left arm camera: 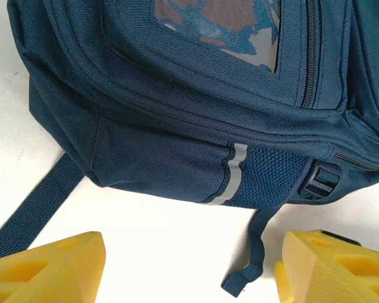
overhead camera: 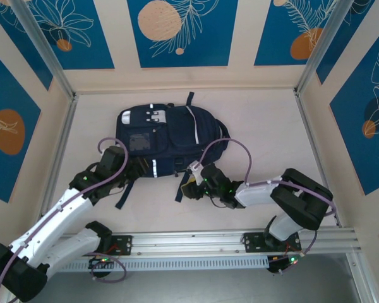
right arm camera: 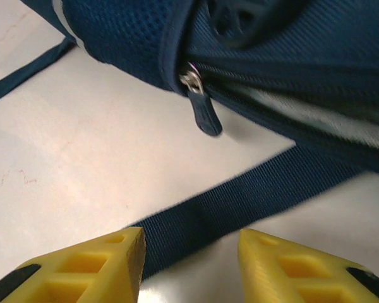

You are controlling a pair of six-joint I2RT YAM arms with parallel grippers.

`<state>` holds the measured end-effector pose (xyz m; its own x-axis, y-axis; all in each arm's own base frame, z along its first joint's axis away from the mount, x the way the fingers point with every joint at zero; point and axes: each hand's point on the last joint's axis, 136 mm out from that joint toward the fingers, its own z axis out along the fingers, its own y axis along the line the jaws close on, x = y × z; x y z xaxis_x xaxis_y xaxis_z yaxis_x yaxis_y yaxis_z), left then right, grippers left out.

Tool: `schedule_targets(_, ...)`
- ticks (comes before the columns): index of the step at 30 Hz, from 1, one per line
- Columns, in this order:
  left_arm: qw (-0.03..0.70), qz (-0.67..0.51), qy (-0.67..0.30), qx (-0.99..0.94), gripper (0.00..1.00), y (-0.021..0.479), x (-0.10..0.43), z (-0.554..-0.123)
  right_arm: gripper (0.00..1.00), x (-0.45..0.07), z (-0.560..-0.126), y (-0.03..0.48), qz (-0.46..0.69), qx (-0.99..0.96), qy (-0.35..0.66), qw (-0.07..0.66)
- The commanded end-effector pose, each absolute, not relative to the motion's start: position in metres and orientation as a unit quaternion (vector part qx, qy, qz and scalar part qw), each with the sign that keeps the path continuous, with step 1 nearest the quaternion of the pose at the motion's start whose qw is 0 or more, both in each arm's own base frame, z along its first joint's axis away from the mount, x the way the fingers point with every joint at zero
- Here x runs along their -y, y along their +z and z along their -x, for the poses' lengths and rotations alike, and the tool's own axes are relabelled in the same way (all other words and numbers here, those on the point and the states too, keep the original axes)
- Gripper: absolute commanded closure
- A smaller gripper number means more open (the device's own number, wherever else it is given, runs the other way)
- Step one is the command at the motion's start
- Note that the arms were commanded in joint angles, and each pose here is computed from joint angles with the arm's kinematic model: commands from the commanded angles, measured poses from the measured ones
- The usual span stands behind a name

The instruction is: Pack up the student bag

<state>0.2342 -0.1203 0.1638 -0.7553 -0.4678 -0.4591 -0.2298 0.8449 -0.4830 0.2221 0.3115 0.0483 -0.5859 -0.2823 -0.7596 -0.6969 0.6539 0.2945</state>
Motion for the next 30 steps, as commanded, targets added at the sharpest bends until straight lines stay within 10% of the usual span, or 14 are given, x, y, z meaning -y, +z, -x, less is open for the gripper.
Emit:
schedule_targets(1,0.300,0.186,-0.208,-0.912,0.27,0.167,0.119,-0.235,0.56,-0.339,-0.235,0.085,0.322,-0.782,0.333,0.416)
schedule_targets(19,0.307,0.177,-0.203,-0.913,0.27,0.167,0.120,-0.241,0.61,-0.358,-0.274,0.053,0.273,-0.817,0.311,0.401)
schedule_targets(30,0.281,0.198,-0.187,-0.920,0.23,0.145,0.121,-0.245,1.00,-0.358,-0.270,0.050,0.291,-0.811,0.304,0.407)
